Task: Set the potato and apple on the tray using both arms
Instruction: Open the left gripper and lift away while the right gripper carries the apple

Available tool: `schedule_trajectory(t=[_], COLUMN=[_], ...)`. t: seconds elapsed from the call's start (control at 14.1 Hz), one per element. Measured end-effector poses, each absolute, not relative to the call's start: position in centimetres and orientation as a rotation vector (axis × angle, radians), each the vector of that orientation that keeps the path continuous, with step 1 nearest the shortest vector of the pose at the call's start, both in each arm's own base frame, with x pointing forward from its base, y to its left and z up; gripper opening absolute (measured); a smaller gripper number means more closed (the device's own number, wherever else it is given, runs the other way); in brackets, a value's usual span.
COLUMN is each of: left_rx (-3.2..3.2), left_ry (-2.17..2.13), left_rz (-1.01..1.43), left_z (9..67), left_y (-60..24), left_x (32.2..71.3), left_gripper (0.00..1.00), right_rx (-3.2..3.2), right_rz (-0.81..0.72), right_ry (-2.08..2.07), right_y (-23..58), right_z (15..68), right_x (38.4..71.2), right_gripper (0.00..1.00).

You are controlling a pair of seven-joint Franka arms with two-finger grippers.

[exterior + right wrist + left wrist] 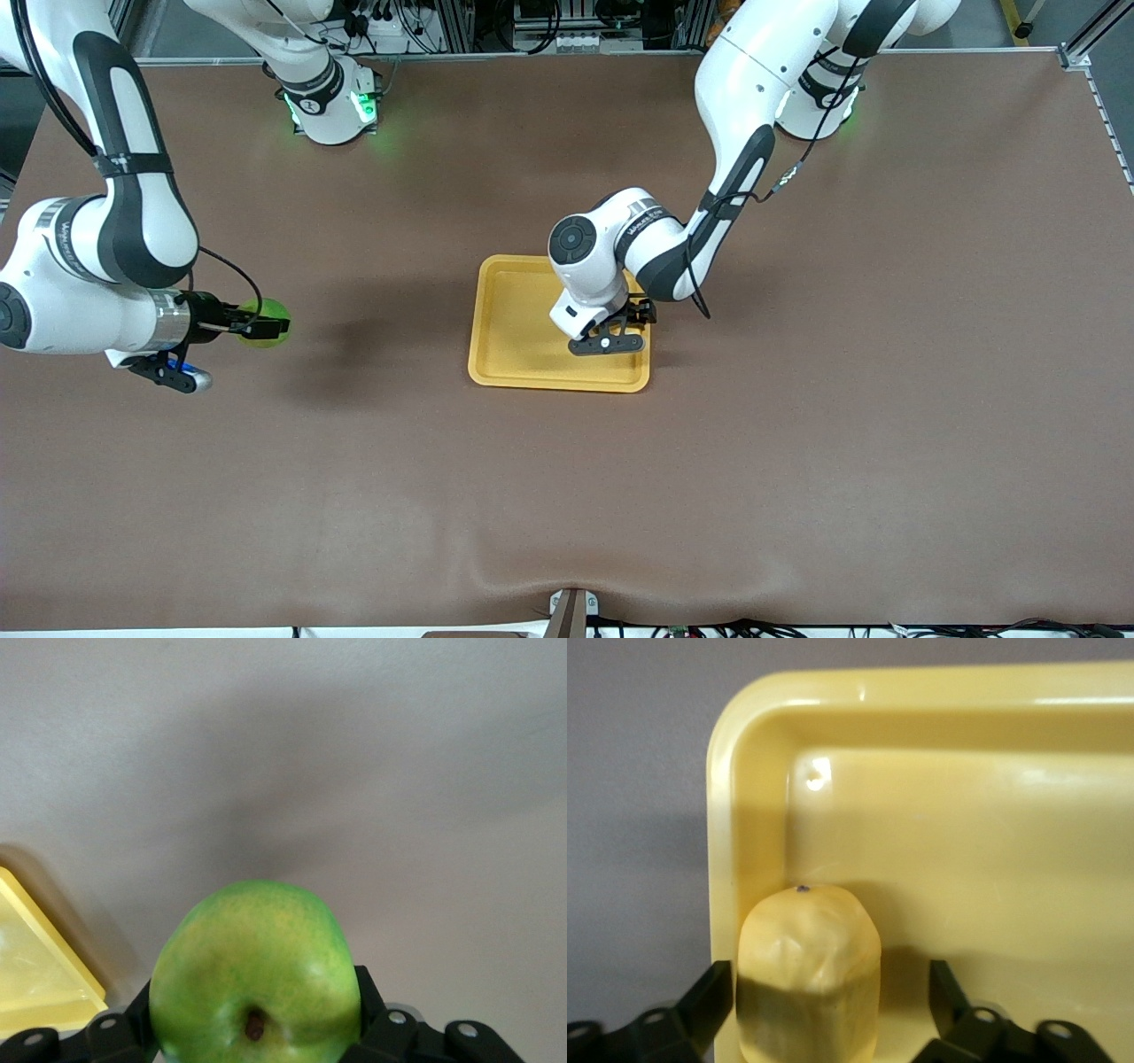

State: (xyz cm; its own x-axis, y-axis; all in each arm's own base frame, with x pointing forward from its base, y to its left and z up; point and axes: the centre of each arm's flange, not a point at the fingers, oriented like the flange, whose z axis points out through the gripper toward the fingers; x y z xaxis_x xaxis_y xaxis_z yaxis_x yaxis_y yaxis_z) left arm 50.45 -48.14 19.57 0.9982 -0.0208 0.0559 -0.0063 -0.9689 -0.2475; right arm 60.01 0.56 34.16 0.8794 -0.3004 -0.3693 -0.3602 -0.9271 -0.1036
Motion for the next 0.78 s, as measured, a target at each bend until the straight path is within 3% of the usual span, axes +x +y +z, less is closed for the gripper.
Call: schedule_trajectory(t=[0.35,0.57,0.78], left_rx=[-2.919,-2.953,-2.989], left_ry=[-0.072,-0.142,-0.201], left_rz=[-0.22,-0.262,-0.253], left_z=[28.8,36.0,39.6], left_y=[-45.9,-39.7,-31.1], left_x=[54.6,59.0,63.6], left_gripper=[1.0,1.0,1.0], right_rx=[-2.871,-2.849,-2.814], right_rz=[0.465,0.406,0.365], right_ry=[0.631,0.712,0.781], right_y=[7.0,11.0,14.9], right_z=[34.8,35.1,34.7], right_x=[60.5,60.7,60.7], right_gripper=[0.84,0.84,0.84])
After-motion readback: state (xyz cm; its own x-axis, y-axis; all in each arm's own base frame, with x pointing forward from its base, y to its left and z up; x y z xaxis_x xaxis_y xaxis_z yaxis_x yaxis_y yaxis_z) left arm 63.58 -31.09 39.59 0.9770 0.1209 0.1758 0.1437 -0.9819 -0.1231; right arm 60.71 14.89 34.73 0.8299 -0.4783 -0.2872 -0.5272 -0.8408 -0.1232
